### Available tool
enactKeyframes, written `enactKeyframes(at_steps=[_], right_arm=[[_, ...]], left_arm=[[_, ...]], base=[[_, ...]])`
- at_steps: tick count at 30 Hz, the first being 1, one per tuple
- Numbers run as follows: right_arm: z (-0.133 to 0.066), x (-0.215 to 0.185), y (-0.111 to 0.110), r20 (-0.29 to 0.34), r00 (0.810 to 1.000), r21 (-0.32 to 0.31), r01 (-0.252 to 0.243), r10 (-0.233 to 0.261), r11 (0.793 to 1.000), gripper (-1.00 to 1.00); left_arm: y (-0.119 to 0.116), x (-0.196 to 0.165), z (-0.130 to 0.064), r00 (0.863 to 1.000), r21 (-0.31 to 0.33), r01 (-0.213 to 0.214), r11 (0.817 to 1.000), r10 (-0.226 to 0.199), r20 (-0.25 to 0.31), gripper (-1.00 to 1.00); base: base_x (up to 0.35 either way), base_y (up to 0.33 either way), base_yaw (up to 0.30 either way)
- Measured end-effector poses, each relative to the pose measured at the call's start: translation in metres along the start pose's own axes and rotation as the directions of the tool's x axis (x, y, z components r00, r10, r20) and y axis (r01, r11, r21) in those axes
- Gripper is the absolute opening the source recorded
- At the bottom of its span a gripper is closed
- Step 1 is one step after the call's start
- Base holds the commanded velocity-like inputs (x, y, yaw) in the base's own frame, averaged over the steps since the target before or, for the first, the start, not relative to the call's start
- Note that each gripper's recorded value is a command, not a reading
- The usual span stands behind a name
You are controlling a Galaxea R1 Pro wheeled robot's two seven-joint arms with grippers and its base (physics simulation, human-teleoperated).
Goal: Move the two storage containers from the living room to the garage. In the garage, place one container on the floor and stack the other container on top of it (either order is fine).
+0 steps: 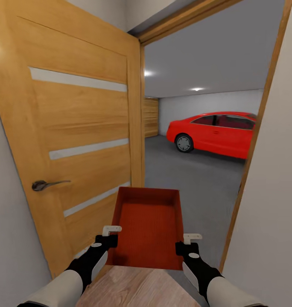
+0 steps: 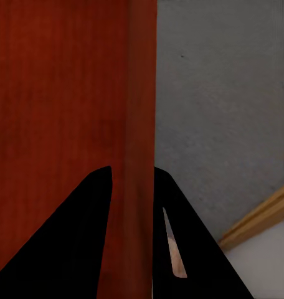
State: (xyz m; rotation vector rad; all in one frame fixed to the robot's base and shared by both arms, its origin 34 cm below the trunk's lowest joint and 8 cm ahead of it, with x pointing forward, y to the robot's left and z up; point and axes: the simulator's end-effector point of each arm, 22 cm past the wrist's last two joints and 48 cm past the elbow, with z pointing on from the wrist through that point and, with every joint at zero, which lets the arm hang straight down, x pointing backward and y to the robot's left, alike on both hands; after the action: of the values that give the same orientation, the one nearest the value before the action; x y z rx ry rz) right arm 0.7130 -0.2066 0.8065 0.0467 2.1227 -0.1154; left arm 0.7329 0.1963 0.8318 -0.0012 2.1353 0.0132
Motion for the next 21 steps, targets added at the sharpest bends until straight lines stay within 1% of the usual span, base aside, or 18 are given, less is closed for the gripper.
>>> enactKeyframes(at_steps=[15, 18, 21], right_arm=[[0.0, 0.0, 0.0, 0.0, 1.0, 0.0, 0.0, 0.0, 1.0, -1.0], [0.0, 0.0, -0.0001, 0.0, 1.0, 0.0, 0.0, 0.0, 1.0, -1.0], [0.0001, 0.0, -0.0001, 0.0, 1.0, 0.0, -0.001, 0.001, 1.0, -1.0]], left_arm=[[0.0, 0.0, 0.0, 1.0, 0.0, 0.0, 1.0, 0.0, 0.0, -1.0], [-0.0001, -0.0002, 0.0, 1.0, 0.0, -0.001, 1.0, 0.001, 0.0, -1.0], [-0.0001, -0.0003, 0.0001, 1.0, 0.0, -0.001, 1.0, 0.001, 0.0, -1.0]], base=[[0.214, 0.267, -0.282], [0.21, 0.192, -0.286], [0.154, 0.086, -0.286]])
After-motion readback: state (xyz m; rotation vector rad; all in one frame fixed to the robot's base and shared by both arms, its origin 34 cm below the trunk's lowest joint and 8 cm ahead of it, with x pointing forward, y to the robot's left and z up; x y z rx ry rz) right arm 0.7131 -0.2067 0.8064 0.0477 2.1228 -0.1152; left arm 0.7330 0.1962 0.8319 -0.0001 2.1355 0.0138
